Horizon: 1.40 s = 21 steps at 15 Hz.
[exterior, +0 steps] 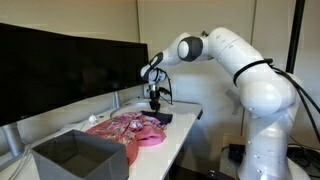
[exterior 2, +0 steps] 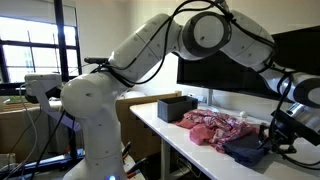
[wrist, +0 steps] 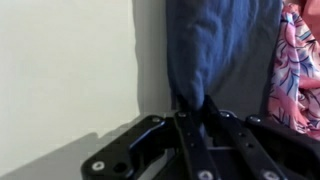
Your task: Remove the pink shirt from the box then put the black one inside.
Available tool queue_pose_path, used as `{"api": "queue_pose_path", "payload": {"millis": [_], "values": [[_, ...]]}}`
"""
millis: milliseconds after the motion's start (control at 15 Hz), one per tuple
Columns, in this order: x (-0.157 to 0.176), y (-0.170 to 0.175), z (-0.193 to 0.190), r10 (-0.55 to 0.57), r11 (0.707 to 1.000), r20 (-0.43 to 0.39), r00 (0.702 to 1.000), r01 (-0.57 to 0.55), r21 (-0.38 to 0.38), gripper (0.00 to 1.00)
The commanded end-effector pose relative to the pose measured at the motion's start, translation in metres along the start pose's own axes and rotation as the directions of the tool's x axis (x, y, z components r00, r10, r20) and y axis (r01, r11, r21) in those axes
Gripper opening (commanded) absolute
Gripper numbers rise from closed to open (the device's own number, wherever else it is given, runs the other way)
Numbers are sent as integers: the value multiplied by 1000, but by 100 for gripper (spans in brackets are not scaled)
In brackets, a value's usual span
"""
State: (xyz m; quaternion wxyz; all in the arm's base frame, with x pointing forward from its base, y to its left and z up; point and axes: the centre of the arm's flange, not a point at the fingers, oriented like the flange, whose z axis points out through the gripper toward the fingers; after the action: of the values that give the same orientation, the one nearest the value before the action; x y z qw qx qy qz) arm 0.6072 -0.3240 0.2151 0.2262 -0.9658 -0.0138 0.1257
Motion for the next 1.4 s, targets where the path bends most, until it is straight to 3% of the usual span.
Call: {"api": "queue_pose_path", "payload": {"millis": [0, 400, 867, 1333], "values": [[-4, 2, -8, 12, 1000, 4, 1000, -12, 25, 5], [-18, -19, -17, -25, 999, 14, 1000, 24, 41, 7], [9, -108, -43, -128, 992, -9, 992, 128, -2, 6], [7, -170, -65, -214, 976, -10, 977, 213, -49, 6]]}}
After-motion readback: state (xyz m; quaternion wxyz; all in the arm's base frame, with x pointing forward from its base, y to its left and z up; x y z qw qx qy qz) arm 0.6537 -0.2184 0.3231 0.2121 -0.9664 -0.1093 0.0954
